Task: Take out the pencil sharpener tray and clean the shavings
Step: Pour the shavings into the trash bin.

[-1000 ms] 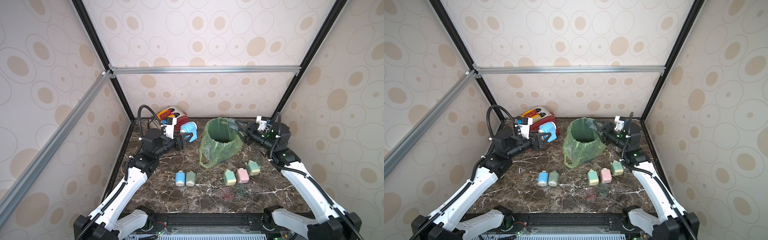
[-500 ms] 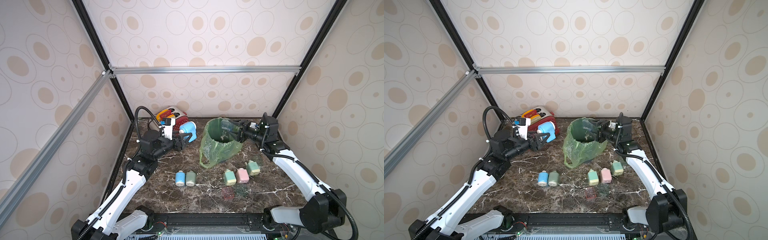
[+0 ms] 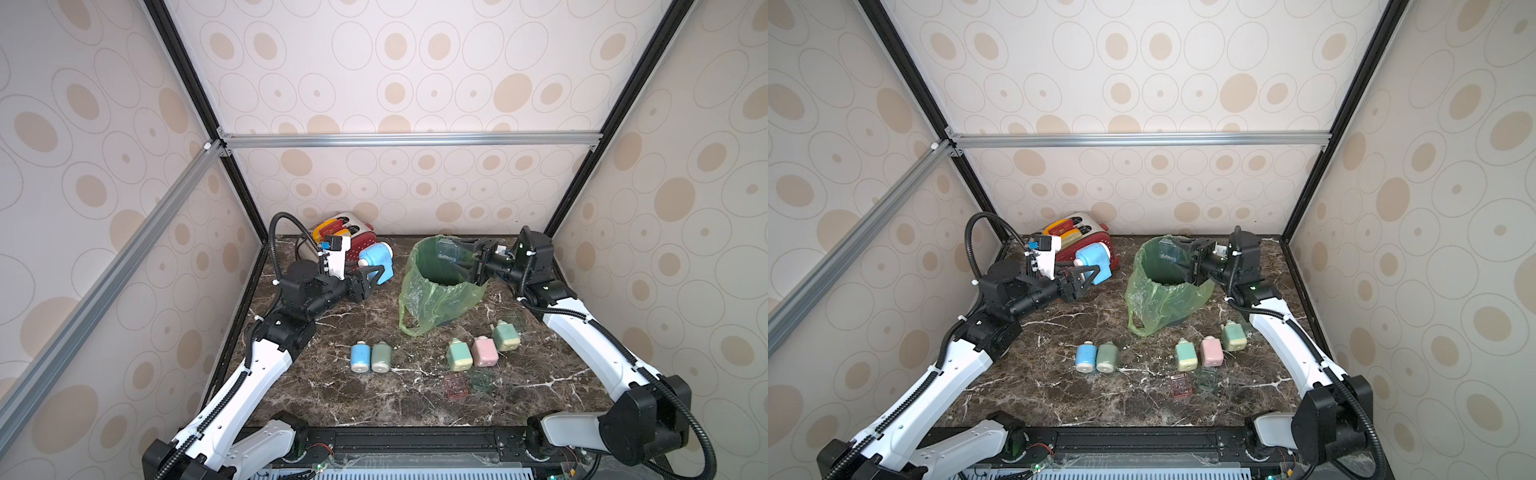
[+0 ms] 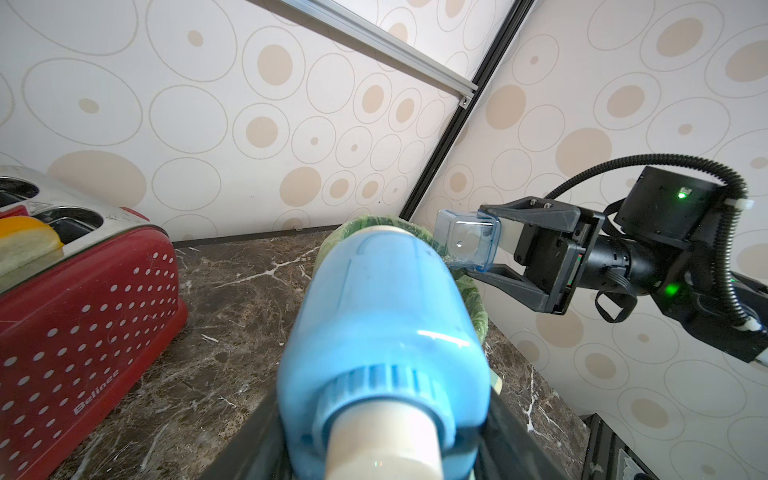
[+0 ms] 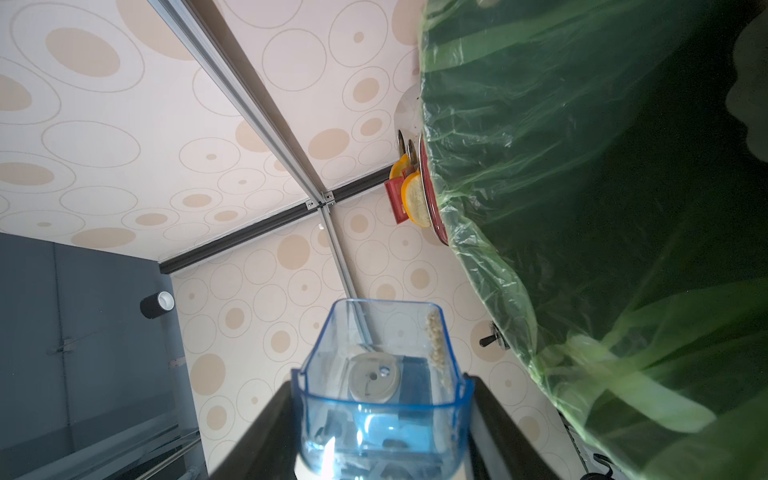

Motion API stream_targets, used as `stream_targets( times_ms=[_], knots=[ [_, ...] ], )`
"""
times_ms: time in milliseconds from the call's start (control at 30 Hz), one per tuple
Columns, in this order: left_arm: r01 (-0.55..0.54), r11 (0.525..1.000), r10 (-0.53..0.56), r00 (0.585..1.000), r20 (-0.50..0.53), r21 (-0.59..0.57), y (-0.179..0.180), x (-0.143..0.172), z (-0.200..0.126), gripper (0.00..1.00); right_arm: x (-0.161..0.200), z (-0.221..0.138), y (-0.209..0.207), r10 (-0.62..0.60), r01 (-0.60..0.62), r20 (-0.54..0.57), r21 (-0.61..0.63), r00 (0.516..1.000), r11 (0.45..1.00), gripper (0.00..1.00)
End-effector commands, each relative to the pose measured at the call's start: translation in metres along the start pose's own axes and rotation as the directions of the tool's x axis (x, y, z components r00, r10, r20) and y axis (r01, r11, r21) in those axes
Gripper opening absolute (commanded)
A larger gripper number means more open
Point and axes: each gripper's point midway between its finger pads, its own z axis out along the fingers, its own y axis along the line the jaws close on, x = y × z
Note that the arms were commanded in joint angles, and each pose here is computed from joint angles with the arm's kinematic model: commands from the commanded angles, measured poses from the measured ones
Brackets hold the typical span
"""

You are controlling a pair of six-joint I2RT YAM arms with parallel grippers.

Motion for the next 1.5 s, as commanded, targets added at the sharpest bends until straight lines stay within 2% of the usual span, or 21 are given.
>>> stream_targets(
  times_ms=[0,100,167,233,333,433,567,633,700,867,933,1167,1233,1367,1467],
  knots=[
    [-0.042,0.999,0.04,0.996,0.081,0.025,-0.012,-0.024,-0.009,0.0,0.002,0.006,-0.005,0.068,-0.069,-0.039,-0.025,0.997,0.997,0.0],
    [-0.041,0.999,0.039,0.996,0.081,0.026,-0.012,-0.025,-0.009,0.0,0.009,-0.003,0.015,0.0,-0.001,-0.019,-0.045,1.0,0.999,0.0],
    [-0.041,0.999,0.039,0.996,0.081,0.027,-0.012,-0.025,-0.009,0.0,0.007,-0.007,0.011,-0.016,0.017,0.011,-0.02,1.0,1.0,0.0],
    [-0.044,0.999,0.042,0.995,0.088,0.03,-0.013,-0.026,-0.011,0.0,0.003,-0.004,-0.016,0.043,-0.043,0.005,0.04,0.999,0.998,0.0],
    [-0.045,0.998,0.042,0.995,0.092,0.032,-0.014,-0.026,-0.012,0.0,0.0,0.003,-0.032,0.106,-0.105,-0.032,0.014,0.994,0.994,0.0],
    [-0.044,0.998,0.041,0.995,0.091,0.034,-0.014,-0.026,-0.012,0.0,0.004,-0.002,-0.013,0.059,-0.059,-0.019,-0.008,0.998,0.998,0.0],
    [-0.046,0.998,0.042,0.995,0.094,0.037,-0.016,-0.028,-0.012,0.0,0.021,-0.01,0.037,-0.061,0.058,-0.034,-0.076,0.998,0.995,0.0],
    [-0.048,0.998,0.044,0.994,0.096,0.033,-0.015,-0.027,-0.013,0.0,0.026,-0.012,0.044,-0.101,0.098,-0.042,-0.072,0.994,0.993,0.0],
    [-0.051,0.998,0.048,0.994,0.101,0.03,-0.015,-0.029,-0.014,0.0,0.021,-0.009,0.024,-0.084,0.083,-0.045,-0.023,0.995,0.996,0.0],
    [-0.047,0.998,0.044,0.995,0.092,0.035,-0.015,-0.027,-0.012,0.0,0.007,0.003,-0.036,0.053,-0.051,-0.058,0.028,0.997,0.998,0.0],
    [-0.045,0.998,0.041,0.995,0.093,0.037,-0.014,-0.027,-0.01,0.0,0.007,0.002,-0.035,0.05,-0.048,-0.054,0.028,0.997,0.998,0.0],
    [-0.05,0.998,0.046,0.994,0.098,0.036,-0.015,-0.028,-0.012,0.0,0.027,-0.011,0.025,-0.091,0.089,-0.053,-0.034,0.994,0.995,0.0],
    [-0.053,0.998,0.049,0.994,0.1,0.033,-0.015,-0.028,-0.013,0.0,0.024,-0.011,0.017,-0.079,0.078,-0.043,-0.021,0.996,0.997,0.0],
    [-0.053,0.998,0.049,0.994,0.097,0.036,-0.015,-0.027,-0.013,0.0,0.009,-0.002,-0.033,0.039,-0.039,-0.044,0.017,0.998,0.999,0.0],
    [-0.05,0.998,0.046,0.994,0.096,0.039,-0.015,-0.027,-0.012,0.0,0.008,-0.002,-0.044,0.059,-0.058,-0.042,0.02,0.997,0.998,0.0]
  ],
)
